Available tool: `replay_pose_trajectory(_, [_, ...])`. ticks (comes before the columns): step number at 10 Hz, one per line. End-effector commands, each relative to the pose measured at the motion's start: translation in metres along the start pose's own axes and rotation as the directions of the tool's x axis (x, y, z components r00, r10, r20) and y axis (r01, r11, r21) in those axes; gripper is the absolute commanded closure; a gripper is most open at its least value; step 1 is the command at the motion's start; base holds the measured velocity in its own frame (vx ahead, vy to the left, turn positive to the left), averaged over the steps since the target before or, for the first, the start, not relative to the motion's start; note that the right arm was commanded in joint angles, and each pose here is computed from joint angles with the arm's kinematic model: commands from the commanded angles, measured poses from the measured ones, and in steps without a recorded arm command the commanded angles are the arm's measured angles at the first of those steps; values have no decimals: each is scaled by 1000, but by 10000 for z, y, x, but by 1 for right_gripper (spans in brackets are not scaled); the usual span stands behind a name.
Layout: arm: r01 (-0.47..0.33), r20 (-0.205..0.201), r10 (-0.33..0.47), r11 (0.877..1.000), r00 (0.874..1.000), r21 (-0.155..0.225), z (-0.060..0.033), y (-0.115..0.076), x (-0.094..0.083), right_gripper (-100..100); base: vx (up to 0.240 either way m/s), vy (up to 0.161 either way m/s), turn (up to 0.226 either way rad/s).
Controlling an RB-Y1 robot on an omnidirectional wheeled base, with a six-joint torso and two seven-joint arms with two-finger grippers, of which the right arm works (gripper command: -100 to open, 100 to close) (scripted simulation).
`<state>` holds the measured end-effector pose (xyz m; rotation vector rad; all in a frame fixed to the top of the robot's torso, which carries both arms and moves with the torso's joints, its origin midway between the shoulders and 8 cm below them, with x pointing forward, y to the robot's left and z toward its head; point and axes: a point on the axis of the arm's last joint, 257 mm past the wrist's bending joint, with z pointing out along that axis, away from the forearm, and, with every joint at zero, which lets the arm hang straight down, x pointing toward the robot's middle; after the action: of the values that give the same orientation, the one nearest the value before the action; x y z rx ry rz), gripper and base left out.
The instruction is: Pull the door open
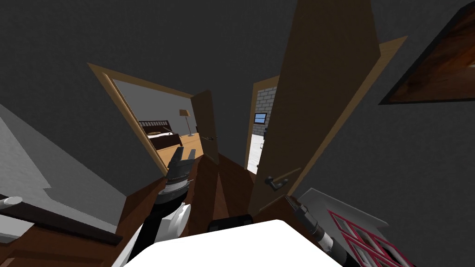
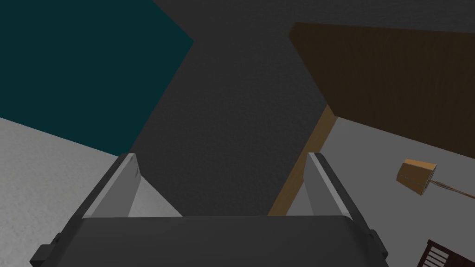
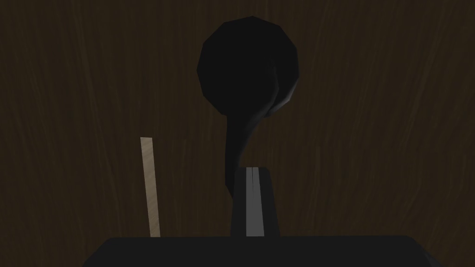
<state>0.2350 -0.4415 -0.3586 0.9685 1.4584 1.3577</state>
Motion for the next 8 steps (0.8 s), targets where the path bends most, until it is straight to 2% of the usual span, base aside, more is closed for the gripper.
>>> replay_pose_trajectory(1, [2,4,-2,1000,1000,3,-154,5,26,-100,76,86,-260])
replay_pose_trajectory(2, [3,5,-3,1000,1000,3,-244,17,41,-100,34,55,-186])
replay_pose_trajectory(3, [4,5,-4,1000,1000,3,-284,24,49,-100,-6,26,-113])
replay_pose_trajectory(4, [4,5,-4,1000,1000,1,-365,43,66,-100,-79,-51,-207])
replay_pose_trajectory(5, [3,4,-3,1000,1000,1,-324,51,52,-100,-44,-33,-47])
replay_pose_trajectory(6, [6,32,-6,1000,999,7,-270,36,-60,-100,69,62,225])
replay_pose_trajectory(8, [7,52,-7,1000,999,11,-227,26,-139,-100,97,66,119])
